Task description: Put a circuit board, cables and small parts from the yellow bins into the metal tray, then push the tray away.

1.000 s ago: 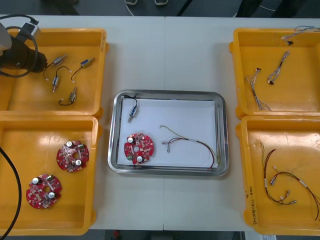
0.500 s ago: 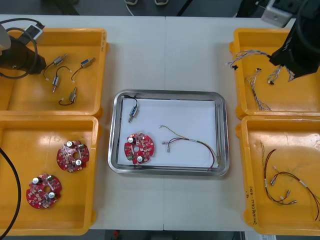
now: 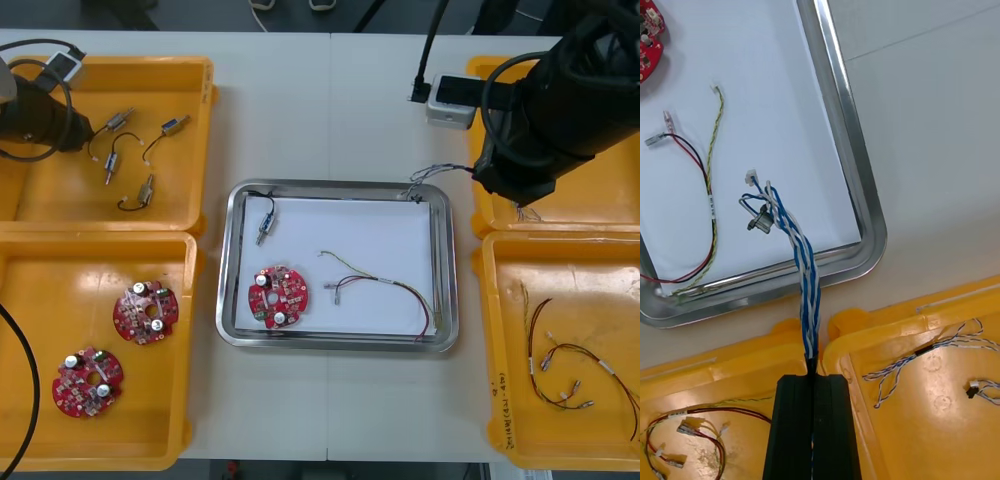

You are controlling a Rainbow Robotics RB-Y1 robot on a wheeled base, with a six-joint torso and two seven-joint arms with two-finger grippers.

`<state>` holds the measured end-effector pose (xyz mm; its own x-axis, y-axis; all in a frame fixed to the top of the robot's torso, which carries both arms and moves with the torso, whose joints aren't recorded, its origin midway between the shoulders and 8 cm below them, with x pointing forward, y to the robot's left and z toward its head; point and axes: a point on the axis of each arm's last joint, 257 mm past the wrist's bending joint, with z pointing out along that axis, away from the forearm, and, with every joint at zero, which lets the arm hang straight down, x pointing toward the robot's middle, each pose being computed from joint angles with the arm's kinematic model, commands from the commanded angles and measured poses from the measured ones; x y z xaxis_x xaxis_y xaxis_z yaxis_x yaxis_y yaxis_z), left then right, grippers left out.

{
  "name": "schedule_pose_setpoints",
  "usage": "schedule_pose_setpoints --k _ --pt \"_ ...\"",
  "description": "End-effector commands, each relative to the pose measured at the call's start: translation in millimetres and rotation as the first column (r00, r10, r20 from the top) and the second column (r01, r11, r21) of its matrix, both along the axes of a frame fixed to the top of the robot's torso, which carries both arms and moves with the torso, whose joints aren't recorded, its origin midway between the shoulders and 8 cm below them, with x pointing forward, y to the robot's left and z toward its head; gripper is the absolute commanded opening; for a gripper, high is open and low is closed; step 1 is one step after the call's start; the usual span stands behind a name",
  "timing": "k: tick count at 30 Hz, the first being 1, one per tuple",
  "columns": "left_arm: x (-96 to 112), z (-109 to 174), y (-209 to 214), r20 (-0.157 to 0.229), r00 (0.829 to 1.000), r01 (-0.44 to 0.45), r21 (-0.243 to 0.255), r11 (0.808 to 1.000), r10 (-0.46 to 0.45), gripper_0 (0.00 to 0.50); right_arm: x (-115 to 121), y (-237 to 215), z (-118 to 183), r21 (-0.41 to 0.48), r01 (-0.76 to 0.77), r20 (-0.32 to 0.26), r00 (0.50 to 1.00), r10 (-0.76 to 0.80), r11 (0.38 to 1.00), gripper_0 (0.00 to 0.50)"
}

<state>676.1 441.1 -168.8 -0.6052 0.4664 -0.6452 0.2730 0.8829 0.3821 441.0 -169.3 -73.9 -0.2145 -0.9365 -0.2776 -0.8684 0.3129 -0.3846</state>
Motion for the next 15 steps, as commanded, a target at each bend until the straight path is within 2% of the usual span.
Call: schedule_pose_setpoints --k 1,10,15 --pt "-8 13 39 0.03 0.999 -0.012 0.047 0.999 0.011 0.5 8 26 12 -0.044 -0.04 0.037 0.998 0.042 0.998 0.0" --pt "-14 17 56 0.025 1.0 -0.021 0.079 0.997 0.019 0.5 20 64 -6 -0.048 -0.09 0.041 0.995 0.092 0.995 0.0" --pt "-16 6 54 0.033 0.999 -0.023 0.038 0.999 0.022 0.5 26 87 -29 -0.042 -0.132 0.044 0.99 0.134 0.99 0.0"
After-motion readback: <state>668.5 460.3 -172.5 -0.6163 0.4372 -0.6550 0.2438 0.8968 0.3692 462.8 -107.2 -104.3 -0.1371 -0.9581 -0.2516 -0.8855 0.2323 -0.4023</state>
